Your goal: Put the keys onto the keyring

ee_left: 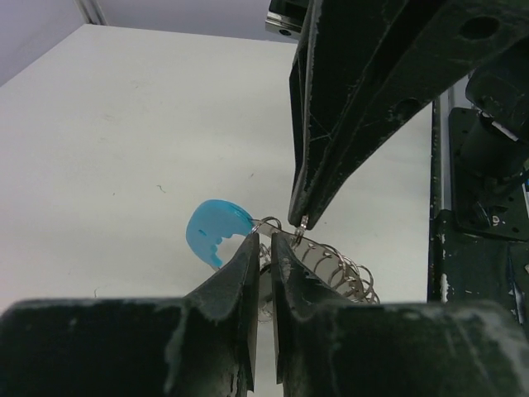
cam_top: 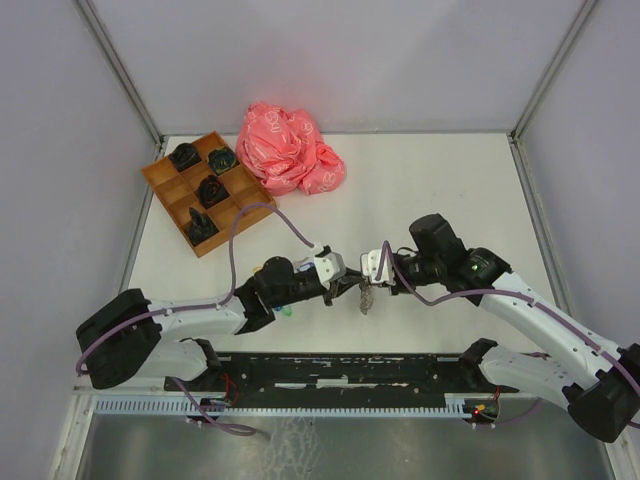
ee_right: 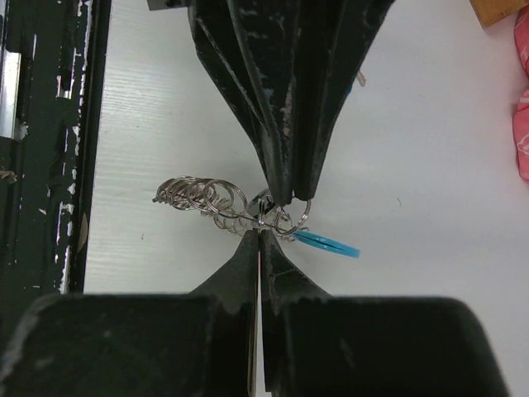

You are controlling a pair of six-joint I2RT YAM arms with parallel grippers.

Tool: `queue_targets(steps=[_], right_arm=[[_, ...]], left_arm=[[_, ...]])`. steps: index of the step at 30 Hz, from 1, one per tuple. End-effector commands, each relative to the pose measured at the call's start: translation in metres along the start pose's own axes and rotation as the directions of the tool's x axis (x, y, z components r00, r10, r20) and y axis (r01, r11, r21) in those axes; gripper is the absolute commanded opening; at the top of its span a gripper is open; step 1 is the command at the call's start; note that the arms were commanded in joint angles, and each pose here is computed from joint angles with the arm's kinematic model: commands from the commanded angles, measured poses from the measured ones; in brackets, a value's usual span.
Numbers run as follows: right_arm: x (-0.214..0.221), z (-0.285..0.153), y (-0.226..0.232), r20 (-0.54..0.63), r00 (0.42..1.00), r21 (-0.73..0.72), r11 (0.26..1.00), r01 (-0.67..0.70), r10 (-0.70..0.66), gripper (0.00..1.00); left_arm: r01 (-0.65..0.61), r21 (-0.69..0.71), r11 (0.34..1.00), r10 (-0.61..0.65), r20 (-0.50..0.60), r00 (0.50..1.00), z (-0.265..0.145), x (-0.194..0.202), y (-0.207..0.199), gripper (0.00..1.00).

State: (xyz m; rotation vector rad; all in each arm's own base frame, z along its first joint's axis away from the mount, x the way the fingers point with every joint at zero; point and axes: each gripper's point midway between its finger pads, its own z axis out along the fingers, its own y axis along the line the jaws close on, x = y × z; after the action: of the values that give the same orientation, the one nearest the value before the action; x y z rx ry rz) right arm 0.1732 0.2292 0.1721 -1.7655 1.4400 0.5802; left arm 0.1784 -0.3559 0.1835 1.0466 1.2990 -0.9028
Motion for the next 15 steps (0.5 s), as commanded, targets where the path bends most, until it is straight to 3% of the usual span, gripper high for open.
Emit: queue_targets(steps=[1,10,15], right_arm=[[-0.024,-0.008,-0.006,0.075,0.994,0.011,0.997,0.073,-0.074,0.01],[-0.025,-0.009,-0.005,0.080,0.993,0.008,0.997,0.081,-0.081,0.01],[-0.023,-0.010,-0.010,0.057,0.996,0.026,0.998,0.065,-0.066,0.01]], left_arm=[[-0.055,-0.049,0.997,0.058,0.068,0.996,0.012,-0.026,0.018,0.16],[0.018,-0.097,0.995,-0.018,-0.001,1.000,0.022,-0.005,0.033,0.15],[0.032,-0.096,0.995,-0.028,0.041,0.999,0.009,-0.008,0.027,0.19]])
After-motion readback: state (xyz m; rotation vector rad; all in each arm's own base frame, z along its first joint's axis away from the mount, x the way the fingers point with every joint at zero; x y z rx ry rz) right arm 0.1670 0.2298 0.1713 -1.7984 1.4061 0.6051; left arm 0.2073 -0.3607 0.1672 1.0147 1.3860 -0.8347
